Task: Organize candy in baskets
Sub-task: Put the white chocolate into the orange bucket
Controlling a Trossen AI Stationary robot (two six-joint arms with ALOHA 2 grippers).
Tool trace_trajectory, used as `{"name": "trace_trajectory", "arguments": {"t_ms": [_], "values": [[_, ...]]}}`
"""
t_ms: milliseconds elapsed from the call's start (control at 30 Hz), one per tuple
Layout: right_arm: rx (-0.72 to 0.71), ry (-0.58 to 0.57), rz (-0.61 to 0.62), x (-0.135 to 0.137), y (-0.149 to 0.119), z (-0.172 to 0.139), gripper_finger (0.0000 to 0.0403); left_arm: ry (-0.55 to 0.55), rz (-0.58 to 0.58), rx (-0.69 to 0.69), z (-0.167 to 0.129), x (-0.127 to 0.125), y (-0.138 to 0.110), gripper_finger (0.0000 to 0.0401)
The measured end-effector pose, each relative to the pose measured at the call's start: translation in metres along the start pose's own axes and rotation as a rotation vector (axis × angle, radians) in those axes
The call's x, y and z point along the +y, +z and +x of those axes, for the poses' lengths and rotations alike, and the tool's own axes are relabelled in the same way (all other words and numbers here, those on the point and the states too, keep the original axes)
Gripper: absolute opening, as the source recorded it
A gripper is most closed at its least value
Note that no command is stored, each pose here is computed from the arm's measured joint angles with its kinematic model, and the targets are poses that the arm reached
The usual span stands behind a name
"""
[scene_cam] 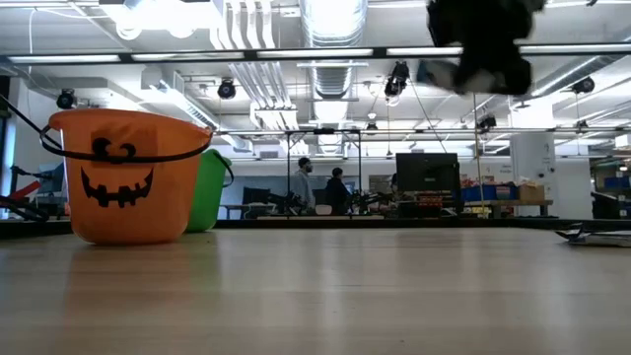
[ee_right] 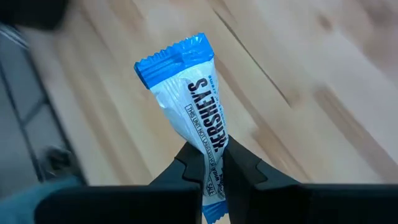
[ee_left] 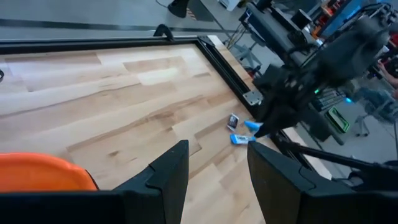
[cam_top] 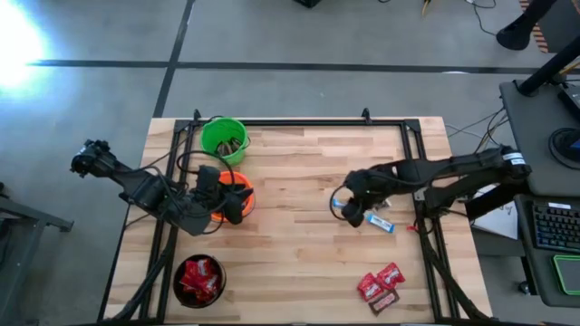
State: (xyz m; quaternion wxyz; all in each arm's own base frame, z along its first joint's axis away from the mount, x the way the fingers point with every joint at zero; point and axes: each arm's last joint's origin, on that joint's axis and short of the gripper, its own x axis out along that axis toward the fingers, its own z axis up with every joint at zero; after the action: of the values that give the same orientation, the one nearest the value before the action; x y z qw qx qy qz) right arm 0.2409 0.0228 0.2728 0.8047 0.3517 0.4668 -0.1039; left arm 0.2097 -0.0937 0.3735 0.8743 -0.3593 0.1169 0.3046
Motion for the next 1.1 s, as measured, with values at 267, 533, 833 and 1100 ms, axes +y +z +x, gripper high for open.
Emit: {"name": "trace_trajectory", "arguments": {"t_ms": [267, 533, 833, 1100], "values": [[-0.141, 0.080, -0.084, 0.047, 0.045, -0.014, 0.0020, -0.025, 0.061, 0.016, -0.006, 0.003, 0.006, 0.0146], [-0.180, 0.096, -0.188, 0.084, 0.089, 0.017, 0.0020, -0.060, 0.102, 0.002, -0.020, 0.012, 0.022, 0.0146], [-0.314, 0.154, -0.329, 0.109, 0.140, 0.042, 0.0020, -0.056, 0.165, 0.032, -0.033, 0.027, 0.032, 0.0146], [-0.361, 0.133, -0.367, 0.111, 0.179, 0.073, 0.0020, -0.027, 0.211, 0.066, -0.042, 0.043, 0.039, 0.0146]]}}
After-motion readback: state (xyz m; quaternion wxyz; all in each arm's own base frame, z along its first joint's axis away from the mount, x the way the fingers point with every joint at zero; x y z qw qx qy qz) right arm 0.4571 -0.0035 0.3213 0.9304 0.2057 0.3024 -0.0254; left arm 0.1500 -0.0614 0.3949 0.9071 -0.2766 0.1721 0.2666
